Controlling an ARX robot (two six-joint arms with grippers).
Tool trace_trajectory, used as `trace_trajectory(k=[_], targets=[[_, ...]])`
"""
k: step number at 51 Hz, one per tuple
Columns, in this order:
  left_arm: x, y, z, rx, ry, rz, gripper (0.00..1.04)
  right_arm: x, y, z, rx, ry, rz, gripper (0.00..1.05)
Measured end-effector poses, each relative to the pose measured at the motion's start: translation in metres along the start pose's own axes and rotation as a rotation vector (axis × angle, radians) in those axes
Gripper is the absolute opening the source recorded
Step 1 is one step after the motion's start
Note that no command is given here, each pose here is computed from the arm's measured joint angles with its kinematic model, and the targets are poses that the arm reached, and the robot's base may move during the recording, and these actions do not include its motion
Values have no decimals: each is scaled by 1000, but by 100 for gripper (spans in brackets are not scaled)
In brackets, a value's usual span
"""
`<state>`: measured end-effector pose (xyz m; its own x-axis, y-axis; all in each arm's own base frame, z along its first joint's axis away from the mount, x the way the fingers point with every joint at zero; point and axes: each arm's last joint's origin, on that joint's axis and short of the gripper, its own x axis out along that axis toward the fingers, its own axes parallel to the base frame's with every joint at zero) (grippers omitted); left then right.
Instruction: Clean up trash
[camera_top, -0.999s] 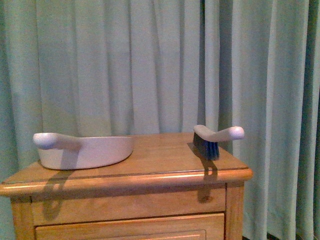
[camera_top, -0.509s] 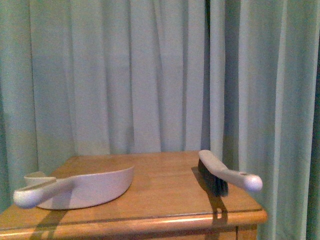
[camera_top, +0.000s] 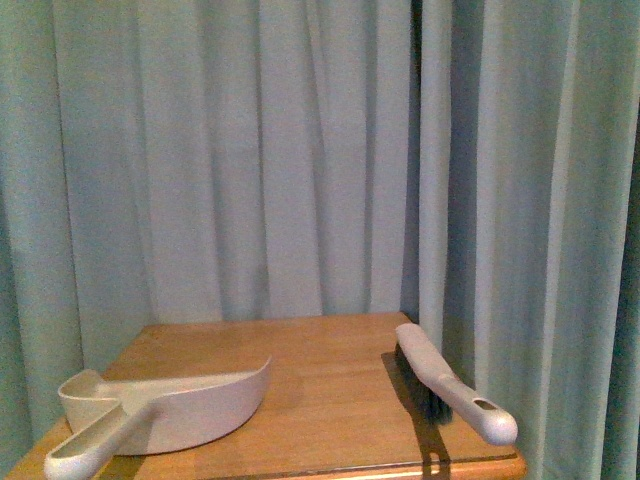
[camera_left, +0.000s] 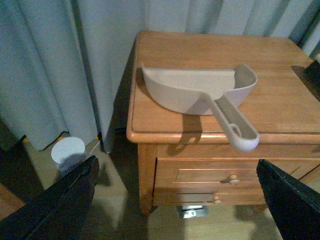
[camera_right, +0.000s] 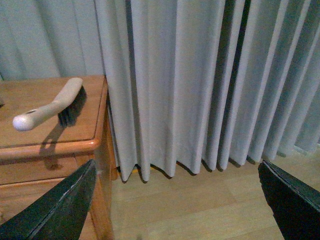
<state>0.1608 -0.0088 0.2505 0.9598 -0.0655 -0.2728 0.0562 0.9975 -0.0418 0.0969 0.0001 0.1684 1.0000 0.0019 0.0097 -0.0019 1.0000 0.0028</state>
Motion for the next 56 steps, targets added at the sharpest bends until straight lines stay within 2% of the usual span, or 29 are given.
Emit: trace_trajectory(k=[6,9,14,18,22,33,40,56], targets=[[30,-24,61,104,98,-88,97,0,0,0,0,0,0,97],[39,-36,80,139,125,-108,97,0,0,0,0,0,0,97],[56,-59,104,175,187,-123,97,0,0,0,0,0,0,97],[71,-72,111,153,250,-142,97,0,0,0,0,0,0,97],[89,-83,109,130,301,-117,97,0,0,0,0,0,0,97],[143,-105,79,115,441,17,97,0,0,0,0,0,0,97],[162,-104,62,144,476,74,97,0,0,0,0,0,0,97],[174,-87,39,171,518,134,97,0,0,0,0,0,0,97]])
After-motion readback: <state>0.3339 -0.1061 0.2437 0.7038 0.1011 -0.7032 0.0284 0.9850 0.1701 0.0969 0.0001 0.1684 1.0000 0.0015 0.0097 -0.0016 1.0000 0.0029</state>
